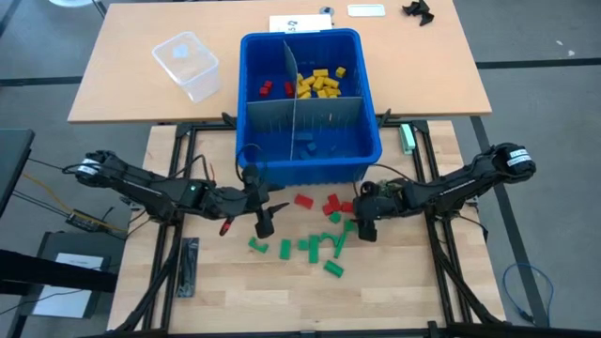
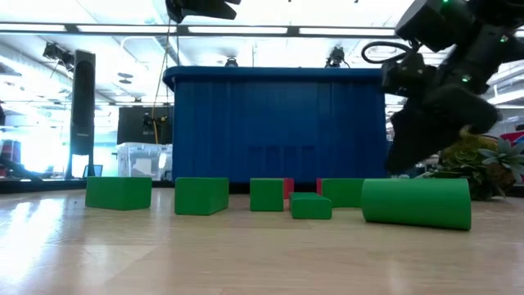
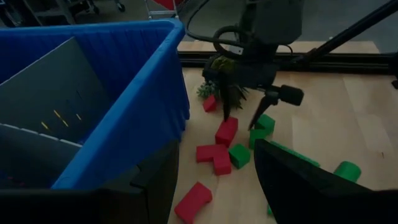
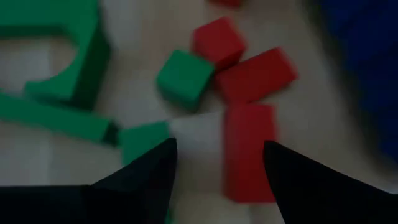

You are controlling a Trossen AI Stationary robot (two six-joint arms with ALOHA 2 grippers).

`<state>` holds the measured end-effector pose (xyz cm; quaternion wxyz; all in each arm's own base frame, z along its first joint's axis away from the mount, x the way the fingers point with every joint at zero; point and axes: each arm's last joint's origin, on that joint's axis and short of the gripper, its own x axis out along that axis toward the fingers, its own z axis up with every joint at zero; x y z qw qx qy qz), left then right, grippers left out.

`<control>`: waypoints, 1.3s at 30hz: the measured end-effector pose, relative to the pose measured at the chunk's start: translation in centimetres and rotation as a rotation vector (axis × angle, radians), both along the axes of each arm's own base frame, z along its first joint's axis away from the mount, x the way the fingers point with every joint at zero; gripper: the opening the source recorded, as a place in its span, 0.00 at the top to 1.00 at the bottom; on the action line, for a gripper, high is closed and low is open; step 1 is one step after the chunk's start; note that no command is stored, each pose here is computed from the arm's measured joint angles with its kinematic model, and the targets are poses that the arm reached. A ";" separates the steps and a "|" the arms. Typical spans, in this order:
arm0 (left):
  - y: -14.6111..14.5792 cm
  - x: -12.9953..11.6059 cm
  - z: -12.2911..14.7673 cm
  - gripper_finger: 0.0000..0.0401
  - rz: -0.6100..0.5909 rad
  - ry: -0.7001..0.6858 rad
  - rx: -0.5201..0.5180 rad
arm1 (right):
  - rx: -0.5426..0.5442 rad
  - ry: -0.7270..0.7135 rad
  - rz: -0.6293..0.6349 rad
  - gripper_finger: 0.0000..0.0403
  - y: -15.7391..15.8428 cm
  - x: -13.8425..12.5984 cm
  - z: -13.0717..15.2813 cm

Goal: Sort Items/Unsort Items

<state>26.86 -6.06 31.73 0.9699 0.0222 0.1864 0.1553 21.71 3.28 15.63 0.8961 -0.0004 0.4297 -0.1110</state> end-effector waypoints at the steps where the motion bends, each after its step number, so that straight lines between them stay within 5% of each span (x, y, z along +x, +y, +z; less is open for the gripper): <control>1: 0.0 0.0 0.0 0.46 0.000 -0.002 0.000 | -0.010 -0.009 -0.021 0.40 -0.1 0.1 0.1; 18: 0.0 0.1 0.3 0.46 -0.010 -0.023 0.016 | 0.052 0.030 -0.070 0.43 -2.0 -1.3 -2.3; 32: -0.1 0.2 0.5 0.46 -0.008 -0.045 0.006 | 0.025 -0.055 -0.068 0.68 -2.1 -1.7 -3.1; 39: -0.1 0.2 0.5 0.46 -0.011 -0.042 0.014 | 0.068 -0.086 -0.027 0.68 -1.0 -0.6 -1.8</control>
